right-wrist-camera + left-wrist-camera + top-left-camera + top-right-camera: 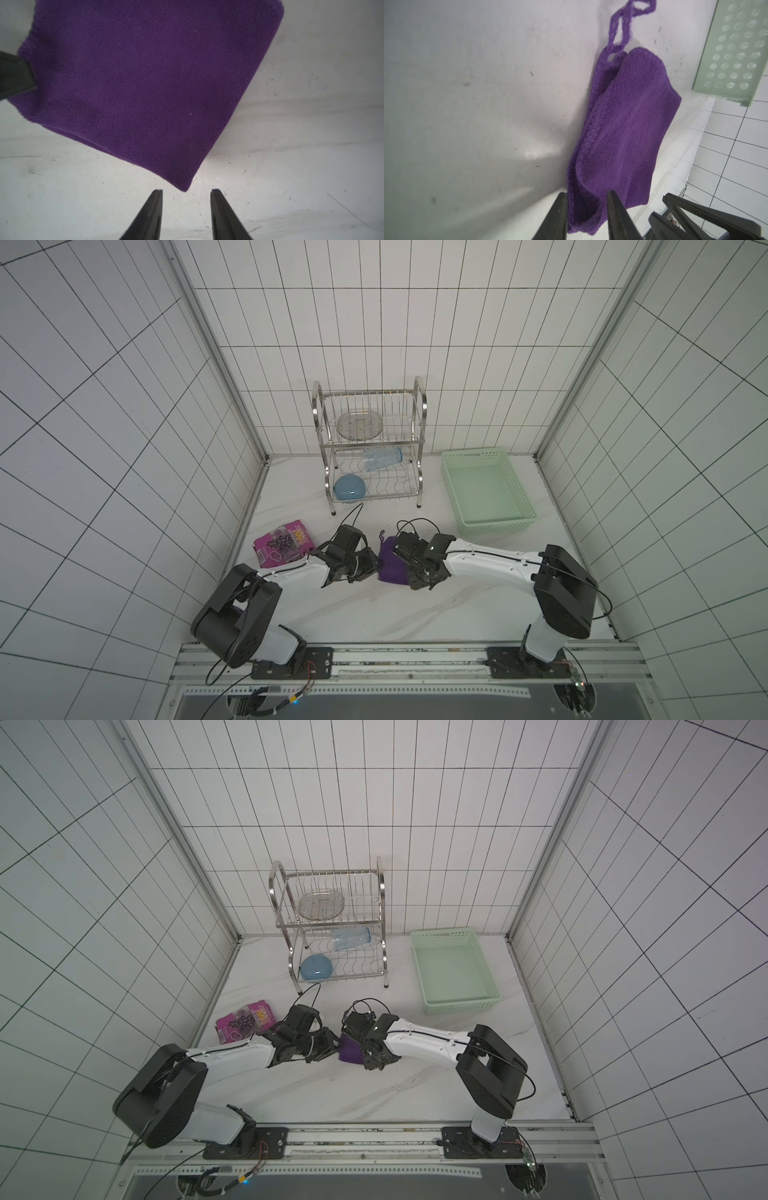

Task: Fold the square dishcloth
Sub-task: Smooth out the cleaning item at the center of the board.

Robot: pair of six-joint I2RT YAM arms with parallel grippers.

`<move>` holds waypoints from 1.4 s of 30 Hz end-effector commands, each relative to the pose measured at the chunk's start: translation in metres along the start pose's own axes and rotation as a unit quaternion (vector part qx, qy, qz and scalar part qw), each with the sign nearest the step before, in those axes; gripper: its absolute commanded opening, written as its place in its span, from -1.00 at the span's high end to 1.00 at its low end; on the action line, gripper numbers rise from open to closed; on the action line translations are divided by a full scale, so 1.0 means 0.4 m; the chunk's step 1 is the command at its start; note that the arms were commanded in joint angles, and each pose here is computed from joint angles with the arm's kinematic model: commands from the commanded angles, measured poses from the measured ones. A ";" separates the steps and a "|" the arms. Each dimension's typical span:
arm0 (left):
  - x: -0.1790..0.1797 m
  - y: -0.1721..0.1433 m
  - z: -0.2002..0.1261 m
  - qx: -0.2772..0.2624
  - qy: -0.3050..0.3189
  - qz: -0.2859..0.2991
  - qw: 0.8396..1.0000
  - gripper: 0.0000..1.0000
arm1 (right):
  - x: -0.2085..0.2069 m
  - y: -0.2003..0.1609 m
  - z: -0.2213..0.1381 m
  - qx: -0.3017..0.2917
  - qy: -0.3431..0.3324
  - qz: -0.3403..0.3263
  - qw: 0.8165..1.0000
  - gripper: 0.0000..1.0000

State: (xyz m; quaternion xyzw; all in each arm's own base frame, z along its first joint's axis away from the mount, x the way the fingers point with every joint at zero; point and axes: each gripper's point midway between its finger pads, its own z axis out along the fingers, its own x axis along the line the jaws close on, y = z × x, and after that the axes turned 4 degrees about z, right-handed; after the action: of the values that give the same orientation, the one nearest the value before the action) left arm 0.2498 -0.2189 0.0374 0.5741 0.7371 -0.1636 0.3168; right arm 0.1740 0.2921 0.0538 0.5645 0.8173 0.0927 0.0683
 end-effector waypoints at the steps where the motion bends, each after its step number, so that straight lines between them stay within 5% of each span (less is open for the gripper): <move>1: -0.034 0.017 -0.001 -0.007 -0.017 0.015 1.000 0.50 | 0.011 -0.014 0.016 0.013 -0.004 -0.014 1.000 0.16; 10: -0.045 0.014 -0.011 -0.007 -0.018 0.019 1.000 0.85 | 0.029 -0.028 0.014 0.020 -0.003 -0.040 0.999 0.12; 25: -0.066 0.013 -0.013 -0.003 -0.026 0.020 0.999 0.95 | -0.008 0.011 0.023 0.001 -0.071 -0.052 0.996 0.24; 35: -0.086 0.011 -0.021 -0.004 -0.037 0.019 0.999 0.96 | -0.021 0.008 0.030 0.001 -0.081 -0.052 0.995 0.65; 42: -0.092 0.015 -0.026 -0.009 -0.040 0.017 0.999 0.97 | -0.013 -0.009 0.031 0.010 -0.061 -0.057 0.996 0.38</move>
State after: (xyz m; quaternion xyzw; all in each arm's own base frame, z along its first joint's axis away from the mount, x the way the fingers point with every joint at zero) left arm 0.2514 -0.2324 0.0550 0.5776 0.7249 -0.1755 0.3318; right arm 0.1820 0.2917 0.0422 0.5294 0.8377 0.0540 0.1229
